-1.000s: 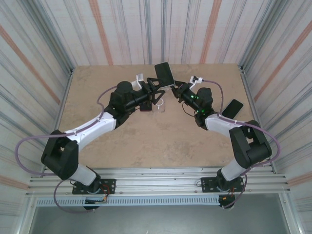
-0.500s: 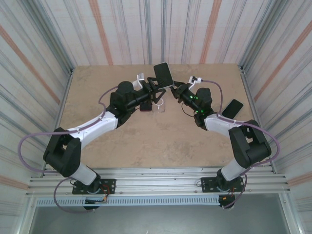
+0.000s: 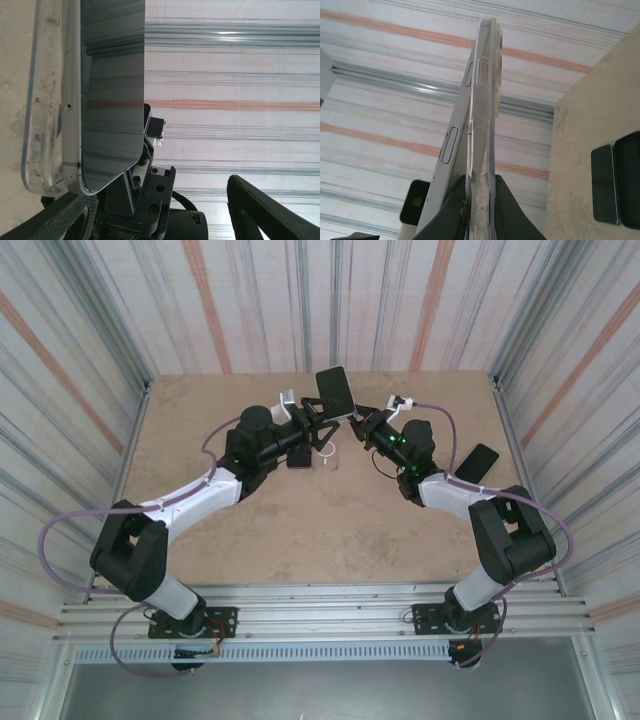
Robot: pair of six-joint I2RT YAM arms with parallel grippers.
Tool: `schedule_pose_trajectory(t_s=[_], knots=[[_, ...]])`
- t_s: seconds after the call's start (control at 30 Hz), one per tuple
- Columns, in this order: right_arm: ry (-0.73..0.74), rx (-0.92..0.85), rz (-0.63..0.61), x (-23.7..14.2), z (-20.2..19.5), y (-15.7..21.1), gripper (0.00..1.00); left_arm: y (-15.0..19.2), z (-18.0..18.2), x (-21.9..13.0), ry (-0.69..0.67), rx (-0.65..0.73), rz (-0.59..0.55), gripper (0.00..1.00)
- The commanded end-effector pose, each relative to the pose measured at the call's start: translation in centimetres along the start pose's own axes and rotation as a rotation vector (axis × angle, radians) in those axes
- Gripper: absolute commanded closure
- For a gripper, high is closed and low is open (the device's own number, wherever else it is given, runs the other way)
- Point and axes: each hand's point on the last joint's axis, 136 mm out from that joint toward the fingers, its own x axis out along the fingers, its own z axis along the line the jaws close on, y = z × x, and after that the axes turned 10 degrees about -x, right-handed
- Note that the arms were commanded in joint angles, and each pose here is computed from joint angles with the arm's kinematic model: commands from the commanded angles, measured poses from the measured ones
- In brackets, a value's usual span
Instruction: Take the phone out of the phone case
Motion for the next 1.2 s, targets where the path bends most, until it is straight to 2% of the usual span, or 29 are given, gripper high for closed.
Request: schedule_pose_trajectory(t_s=[0.0, 0.3, 0.6, 0.83, 1.0, 1.17], knots=[[-0.182, -0.092, -0.008, 0.2, 6.0, -0.3, 1.0, -2.9, 0.2, -0.3, 0.001, 0.009, -0.089, 0.3], [-0.187, -0.129, -0.005, 0.0, 6.3, 0.0, 1.0, -3.8, 0.8, -0.3, -0.024, 0.011, -0.119, 0.34], [-0.192, -0.126, -0.015, -0.3, 6.0, 0.3, 1.0, -4.9, 0.1, 0.4, 0.009, 0.012, -0.159, 0.46], [-0.185, -0.121, -0.024, -0.4, 5.4, 0.3, 1.0, -5.4, -0.3, 0.4, 0.036, 0.015, -0.206, 0.5], [-0.17, -0.114, -0.02, -0.3, 5.0, 0.4, 1.0, -4.8, -0.7, 0.8, 0.042, 0.016, -0.18, 0.58], [-0.164, -0.116, -0.018, -0.3, 4.8, 0.4, 1.0, -4.1, -1.1, 1.1, 0.042, 0.027, -0.152, 0.73]])
